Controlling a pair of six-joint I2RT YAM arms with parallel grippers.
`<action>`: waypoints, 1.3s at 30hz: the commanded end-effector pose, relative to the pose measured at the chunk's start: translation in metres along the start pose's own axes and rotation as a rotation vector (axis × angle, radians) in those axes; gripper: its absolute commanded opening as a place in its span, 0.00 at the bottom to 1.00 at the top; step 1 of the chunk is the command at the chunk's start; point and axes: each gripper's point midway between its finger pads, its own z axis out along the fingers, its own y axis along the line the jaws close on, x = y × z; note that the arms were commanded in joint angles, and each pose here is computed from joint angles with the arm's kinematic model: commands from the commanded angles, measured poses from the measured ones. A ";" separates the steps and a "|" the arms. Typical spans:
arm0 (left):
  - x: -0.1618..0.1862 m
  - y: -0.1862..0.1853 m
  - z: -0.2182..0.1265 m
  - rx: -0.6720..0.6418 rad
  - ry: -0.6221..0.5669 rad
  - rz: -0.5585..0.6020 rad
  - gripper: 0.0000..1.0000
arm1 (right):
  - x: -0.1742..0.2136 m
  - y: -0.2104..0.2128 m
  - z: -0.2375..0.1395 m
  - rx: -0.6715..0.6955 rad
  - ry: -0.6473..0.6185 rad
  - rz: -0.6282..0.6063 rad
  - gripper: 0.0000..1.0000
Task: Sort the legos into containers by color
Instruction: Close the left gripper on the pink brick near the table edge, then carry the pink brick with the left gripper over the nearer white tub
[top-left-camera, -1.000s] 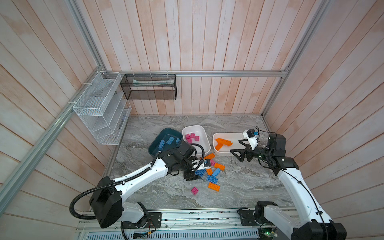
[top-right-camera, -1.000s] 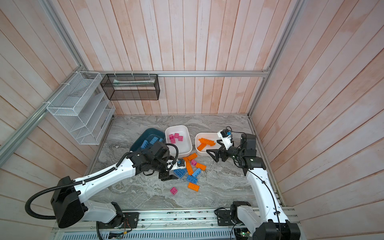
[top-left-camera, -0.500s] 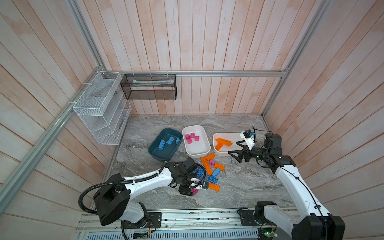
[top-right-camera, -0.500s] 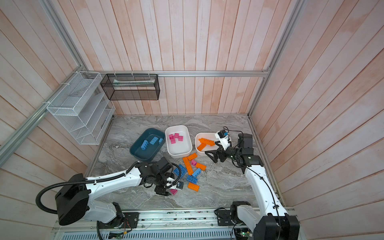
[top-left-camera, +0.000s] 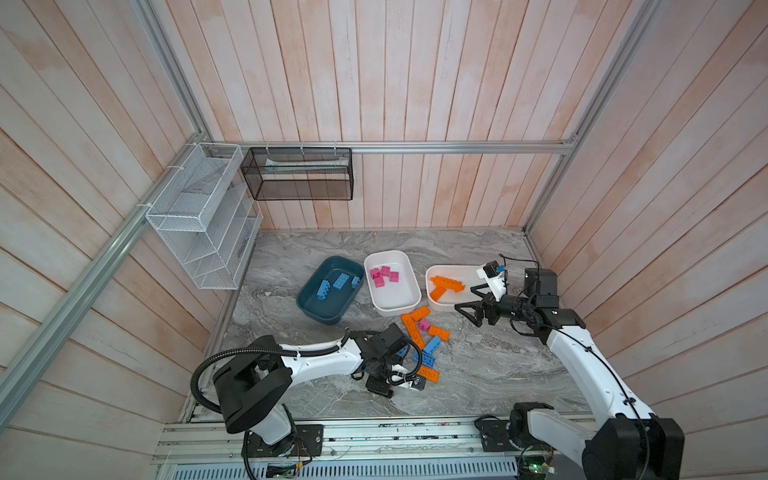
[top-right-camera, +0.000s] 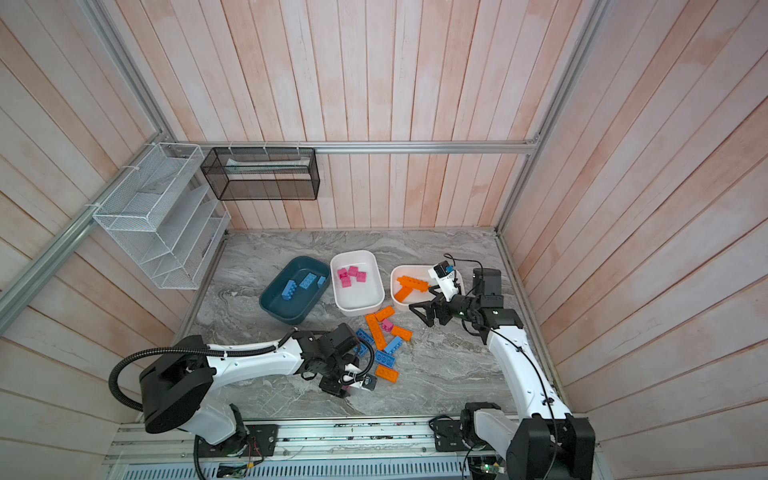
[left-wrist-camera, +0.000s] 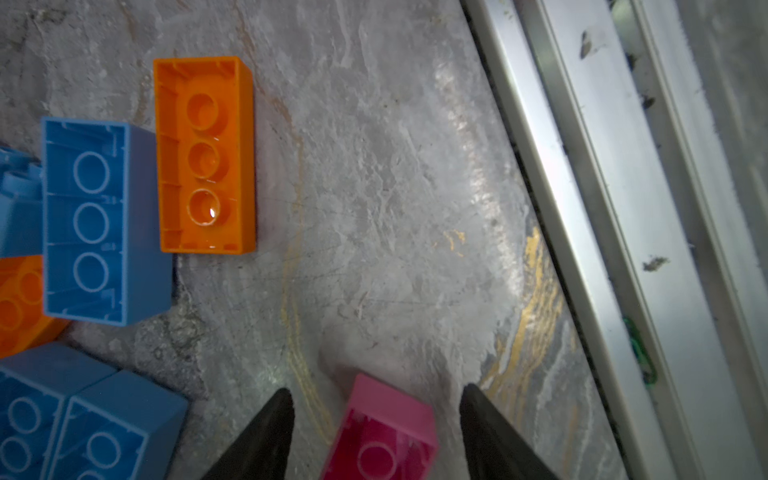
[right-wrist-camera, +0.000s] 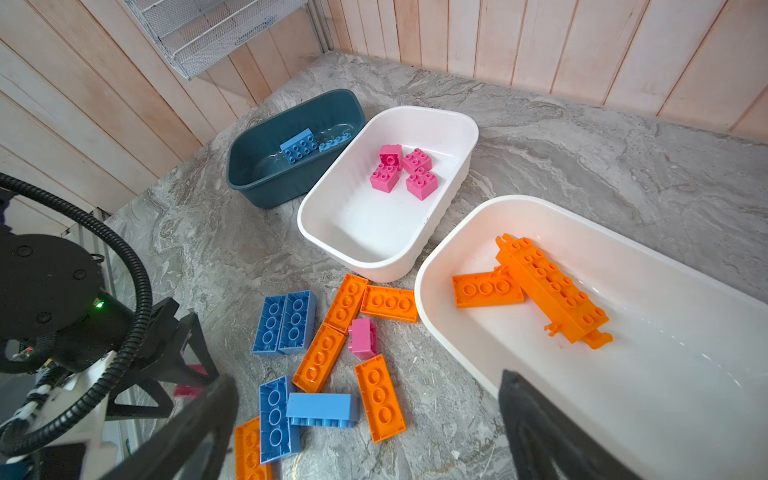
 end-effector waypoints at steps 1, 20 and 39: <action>0.009 -0.005 0.005 0.012 0.031 0.015 0.64 | 0.006 0.003 0.002 -0.015 0.006 0.013 0.98; 0.018 -0.015 0.005 0.054 0.079 -0.044 0.33 | 0.006 0.003 0.000 -0.007 0.012 0.008 0.98; -0.003 0.113 -0.105 -0.227 -0.065 -0.359 0.29 | -0.028 0.000 -0.010 0.006 -0.074 -0.016 0.98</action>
